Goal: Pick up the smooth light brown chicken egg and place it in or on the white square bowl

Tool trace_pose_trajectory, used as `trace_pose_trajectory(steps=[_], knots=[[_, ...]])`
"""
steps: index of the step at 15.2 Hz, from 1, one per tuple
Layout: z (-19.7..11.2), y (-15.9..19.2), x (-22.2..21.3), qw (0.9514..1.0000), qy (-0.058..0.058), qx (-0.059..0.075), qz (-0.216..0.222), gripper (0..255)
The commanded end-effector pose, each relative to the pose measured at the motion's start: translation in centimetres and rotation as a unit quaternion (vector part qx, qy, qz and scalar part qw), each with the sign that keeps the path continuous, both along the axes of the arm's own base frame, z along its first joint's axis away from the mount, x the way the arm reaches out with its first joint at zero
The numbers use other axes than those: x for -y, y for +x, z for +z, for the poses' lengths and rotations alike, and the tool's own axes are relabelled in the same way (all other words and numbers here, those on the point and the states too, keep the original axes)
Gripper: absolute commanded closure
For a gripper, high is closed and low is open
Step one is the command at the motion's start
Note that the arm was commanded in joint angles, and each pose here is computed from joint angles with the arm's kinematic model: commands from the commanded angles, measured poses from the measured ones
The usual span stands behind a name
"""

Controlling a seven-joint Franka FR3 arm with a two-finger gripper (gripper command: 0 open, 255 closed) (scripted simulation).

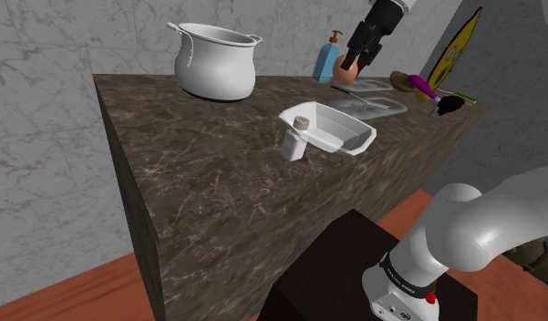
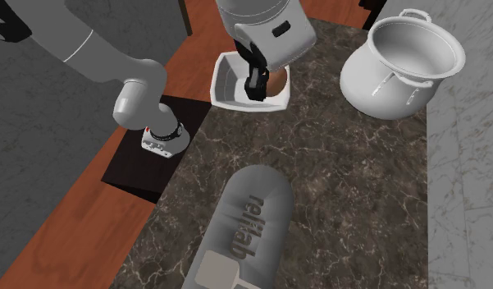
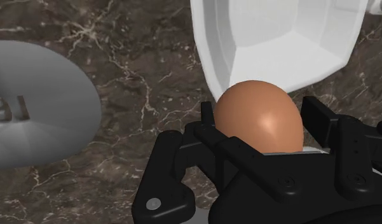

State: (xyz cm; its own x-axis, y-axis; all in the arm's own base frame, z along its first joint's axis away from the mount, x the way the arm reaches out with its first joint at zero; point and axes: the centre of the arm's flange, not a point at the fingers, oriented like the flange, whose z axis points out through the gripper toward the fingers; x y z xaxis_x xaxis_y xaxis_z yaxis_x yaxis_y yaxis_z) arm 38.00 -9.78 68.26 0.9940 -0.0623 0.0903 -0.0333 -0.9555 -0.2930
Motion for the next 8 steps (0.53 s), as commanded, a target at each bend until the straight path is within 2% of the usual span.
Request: trace_pose_trajectory(steps=[1,8], knots=[[0.1,-1.2,-2.0,1.0,0.0,0.0,-0.001,255],[0.3,-5.8,-10.1,1.0,0.0,0.0,-0.001,255]])
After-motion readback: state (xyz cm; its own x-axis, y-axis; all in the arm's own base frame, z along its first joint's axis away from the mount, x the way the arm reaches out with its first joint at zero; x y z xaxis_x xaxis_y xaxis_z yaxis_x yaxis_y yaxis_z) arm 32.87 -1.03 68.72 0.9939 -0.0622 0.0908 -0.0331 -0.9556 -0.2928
